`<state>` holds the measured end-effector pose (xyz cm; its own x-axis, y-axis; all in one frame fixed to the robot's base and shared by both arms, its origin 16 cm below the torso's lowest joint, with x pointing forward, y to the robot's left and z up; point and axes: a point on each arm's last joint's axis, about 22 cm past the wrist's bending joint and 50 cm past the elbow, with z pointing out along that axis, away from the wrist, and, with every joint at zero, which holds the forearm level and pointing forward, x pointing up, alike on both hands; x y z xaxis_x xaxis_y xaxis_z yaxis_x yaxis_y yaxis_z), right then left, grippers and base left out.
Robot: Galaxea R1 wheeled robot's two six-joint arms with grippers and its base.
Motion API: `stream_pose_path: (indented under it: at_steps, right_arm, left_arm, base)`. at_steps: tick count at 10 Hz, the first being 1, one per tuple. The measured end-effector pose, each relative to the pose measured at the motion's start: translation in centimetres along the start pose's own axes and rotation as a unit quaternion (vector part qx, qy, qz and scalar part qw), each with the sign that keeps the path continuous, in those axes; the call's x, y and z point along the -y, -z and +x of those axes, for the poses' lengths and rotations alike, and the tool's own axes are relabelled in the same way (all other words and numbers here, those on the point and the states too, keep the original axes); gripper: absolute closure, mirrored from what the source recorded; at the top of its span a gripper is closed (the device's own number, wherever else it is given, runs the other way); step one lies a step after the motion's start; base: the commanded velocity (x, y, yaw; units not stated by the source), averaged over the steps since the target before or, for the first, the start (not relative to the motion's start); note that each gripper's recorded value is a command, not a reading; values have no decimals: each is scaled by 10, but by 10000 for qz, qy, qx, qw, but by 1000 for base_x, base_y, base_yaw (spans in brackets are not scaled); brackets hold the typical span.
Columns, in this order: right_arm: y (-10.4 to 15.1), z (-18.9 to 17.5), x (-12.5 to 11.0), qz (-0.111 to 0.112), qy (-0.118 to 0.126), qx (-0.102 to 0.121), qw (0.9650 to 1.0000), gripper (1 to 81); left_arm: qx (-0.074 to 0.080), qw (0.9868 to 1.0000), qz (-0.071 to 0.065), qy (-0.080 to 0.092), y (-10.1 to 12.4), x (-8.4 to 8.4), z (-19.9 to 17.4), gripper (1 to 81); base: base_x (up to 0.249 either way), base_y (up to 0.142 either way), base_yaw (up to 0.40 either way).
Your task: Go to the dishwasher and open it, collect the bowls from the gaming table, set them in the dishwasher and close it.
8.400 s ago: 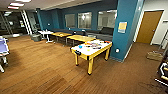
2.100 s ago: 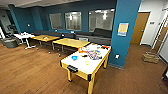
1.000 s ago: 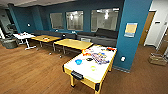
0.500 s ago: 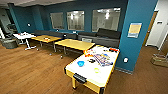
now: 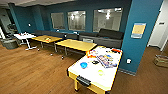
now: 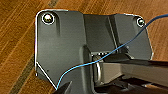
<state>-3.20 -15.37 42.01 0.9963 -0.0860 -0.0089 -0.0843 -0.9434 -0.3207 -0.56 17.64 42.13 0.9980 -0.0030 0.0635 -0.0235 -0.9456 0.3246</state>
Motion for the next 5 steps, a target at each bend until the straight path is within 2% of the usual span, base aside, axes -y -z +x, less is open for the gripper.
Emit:
stream_pose_path:
  at_steps: [5]
  right_arm:
    - [0,-1,1,8,-2,5,10000,10]
  left_arm:
    - [-3,10000,12,-2,0,2,0,10]
  base:
    - [147,110,0]
